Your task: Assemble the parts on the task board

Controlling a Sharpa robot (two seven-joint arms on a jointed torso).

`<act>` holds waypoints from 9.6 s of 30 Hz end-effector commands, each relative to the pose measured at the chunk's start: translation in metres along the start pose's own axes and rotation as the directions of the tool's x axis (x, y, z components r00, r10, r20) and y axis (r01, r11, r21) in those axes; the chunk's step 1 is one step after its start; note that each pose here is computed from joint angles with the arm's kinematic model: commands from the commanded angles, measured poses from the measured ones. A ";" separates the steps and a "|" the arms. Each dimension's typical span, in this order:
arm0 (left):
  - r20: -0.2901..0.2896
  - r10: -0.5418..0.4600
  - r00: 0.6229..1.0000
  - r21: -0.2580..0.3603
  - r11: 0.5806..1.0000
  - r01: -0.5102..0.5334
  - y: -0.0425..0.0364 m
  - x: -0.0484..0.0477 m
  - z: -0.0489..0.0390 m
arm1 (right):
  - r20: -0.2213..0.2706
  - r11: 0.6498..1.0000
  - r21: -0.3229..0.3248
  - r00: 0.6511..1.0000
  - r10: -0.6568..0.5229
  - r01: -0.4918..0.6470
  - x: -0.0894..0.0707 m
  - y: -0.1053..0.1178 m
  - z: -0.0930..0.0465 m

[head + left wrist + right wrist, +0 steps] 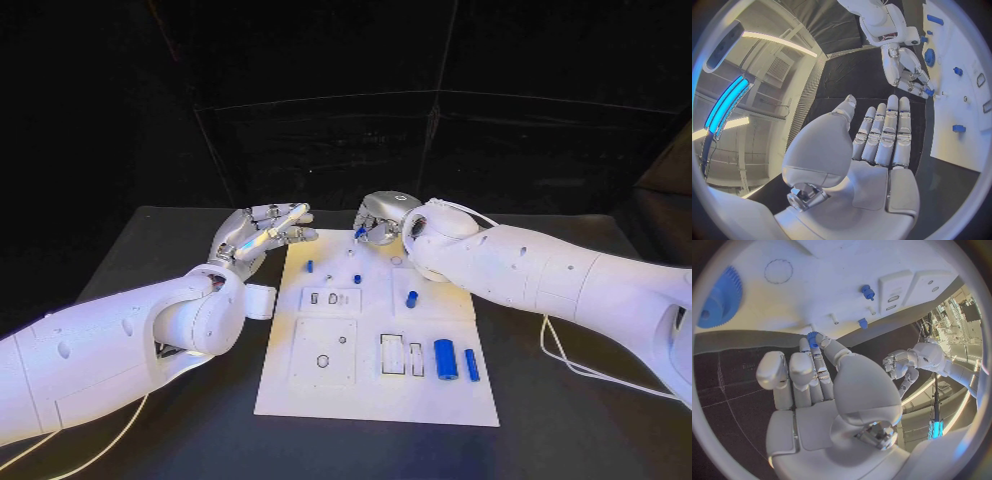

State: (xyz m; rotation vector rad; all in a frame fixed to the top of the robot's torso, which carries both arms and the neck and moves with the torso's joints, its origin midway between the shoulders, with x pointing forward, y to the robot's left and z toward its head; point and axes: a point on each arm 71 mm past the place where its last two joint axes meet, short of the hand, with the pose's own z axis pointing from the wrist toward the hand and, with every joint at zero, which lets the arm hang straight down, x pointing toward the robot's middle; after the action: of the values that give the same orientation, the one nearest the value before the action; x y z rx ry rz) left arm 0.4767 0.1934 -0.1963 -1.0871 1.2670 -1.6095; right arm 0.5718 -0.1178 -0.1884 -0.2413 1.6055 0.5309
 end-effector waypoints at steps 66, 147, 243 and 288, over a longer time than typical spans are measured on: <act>-0.016 -0.030 0.999 -0.005 1.000 0.030 -0.0020 -0.0025 -0.0007 | 0.009 0.926 0.258 0.959 0.282 -0.274 -0.044 -0.084 -0.073; -0.022 -0.038 0.999 -0.030 0.999 0.037 0.0033 -0.0065 0.0023 | -0.109 0.953 0.298 0.989 0.098 -0.062 0.006 -0.085 -0.067; -0.038 -0.049 0.998 -0.041 0.998 0.047 0.0042 -0.0034 0.0026 | -0.083 0.993 0.111 0.995 0.047 -0.037 0.024 0.039 -0.015; -0.037 -0.048 0.998 -0.042 0.998 0.047 0.0074 -0.0052 0.0034 | 0.088 0.904 0.071 0.906 0.415 -0.421 -0.015 -0.134 -0.125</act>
State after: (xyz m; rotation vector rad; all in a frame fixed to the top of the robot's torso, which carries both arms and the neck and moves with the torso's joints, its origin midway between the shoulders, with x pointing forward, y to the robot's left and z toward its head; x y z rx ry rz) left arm 0.4822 0.1973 -0.2054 -1.1350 1.3191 -1.6298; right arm 0.5249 -0.2965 -0.1947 0.1903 1.5946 0.7639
